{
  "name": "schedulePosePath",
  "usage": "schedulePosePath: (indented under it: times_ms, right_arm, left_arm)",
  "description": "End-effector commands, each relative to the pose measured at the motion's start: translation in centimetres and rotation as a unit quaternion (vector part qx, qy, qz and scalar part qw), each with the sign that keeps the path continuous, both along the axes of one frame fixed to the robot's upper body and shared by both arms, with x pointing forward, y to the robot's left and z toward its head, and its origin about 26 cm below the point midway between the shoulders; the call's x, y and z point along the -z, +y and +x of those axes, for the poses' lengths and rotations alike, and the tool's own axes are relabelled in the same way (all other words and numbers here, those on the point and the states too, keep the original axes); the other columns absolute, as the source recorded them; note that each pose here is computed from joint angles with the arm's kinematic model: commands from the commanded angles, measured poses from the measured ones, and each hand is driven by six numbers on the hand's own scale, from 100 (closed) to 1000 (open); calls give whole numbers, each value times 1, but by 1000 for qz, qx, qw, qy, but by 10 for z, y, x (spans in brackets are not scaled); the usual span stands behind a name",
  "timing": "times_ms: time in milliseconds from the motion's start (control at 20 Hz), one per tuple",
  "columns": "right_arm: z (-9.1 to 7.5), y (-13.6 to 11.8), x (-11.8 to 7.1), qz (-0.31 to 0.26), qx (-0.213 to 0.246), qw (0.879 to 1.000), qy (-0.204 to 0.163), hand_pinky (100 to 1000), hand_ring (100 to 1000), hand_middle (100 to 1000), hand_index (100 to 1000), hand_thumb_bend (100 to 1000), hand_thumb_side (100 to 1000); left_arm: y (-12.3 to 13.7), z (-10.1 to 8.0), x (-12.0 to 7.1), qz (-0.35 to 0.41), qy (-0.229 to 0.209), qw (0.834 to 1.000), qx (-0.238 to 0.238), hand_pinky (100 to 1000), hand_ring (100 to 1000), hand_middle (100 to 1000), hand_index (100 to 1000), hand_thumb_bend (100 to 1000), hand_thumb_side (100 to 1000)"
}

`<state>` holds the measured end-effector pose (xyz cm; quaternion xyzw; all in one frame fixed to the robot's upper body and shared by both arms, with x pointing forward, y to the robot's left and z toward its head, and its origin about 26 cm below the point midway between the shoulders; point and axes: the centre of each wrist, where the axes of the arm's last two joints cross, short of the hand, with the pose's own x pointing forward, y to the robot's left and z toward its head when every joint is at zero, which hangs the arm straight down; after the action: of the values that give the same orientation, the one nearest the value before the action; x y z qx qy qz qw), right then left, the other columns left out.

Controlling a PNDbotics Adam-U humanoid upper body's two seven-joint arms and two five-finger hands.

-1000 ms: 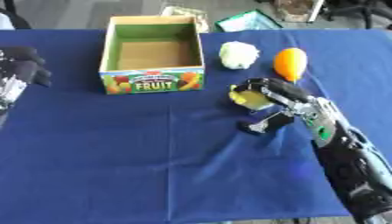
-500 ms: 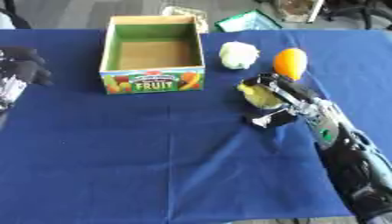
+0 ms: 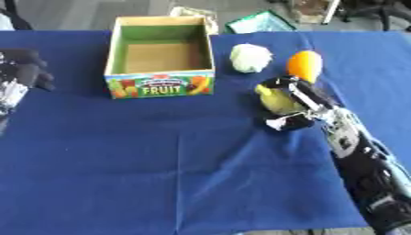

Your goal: Pick up objects on the table and place them in the box.

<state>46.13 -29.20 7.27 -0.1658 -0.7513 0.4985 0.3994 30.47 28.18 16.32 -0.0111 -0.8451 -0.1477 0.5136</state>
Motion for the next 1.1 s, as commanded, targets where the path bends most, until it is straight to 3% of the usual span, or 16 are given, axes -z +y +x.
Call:
schedulePosePath:
  times_ms: [50, 150, 400, 750, 900, 1100]
  right_arm:
    - [2, -17, -16, 0, 24, 1000, -7, 798, 773, 668, 851, 396, 209]
    - [2, -19, -15, 3, 34, 999, -5, 781, 761, 662, 843, 284, 100]
    - [1, -23, -13, 7, 54, 999, 1, 721, 710, 649, 828, 110, 100]
    - [1, -25, -14, 18, 65, 998, 3, 632, 612, 636, 816, 100, 100]
    - [1, -25, -14, 26, 66, 997, 2, 527, 514, 608, 791, 100, 100]
    - [2, -23, -20, 49, 62, 997, -11, 458, 458, 586, 772, 100, 100]
  left_arm:
    - [-1, -1, -8, 5, -14, 1000, 5, 574, 602, 596, 719, 391, 367]
    - [-1, -1, -8, 5, -14, 1000, 5, 574, 603, 596, 719, 393, 367]
    - [-1, -1, -9, 4, -14, 1000, 4, 574, 603, 597, 718, 392, 367]
    - [-1, -1, -9, 4, -14, 1000, 4, 575, 604, 597, 718, 390, 368]
    - [-1, -1, -8, 3, -14, 1000, 4, 575, 604, 597, 719, 389, 369]
    - [-1, -1, -9, 3, -15, 1000, 4, 575, 605, 597, 719, 388, 369]
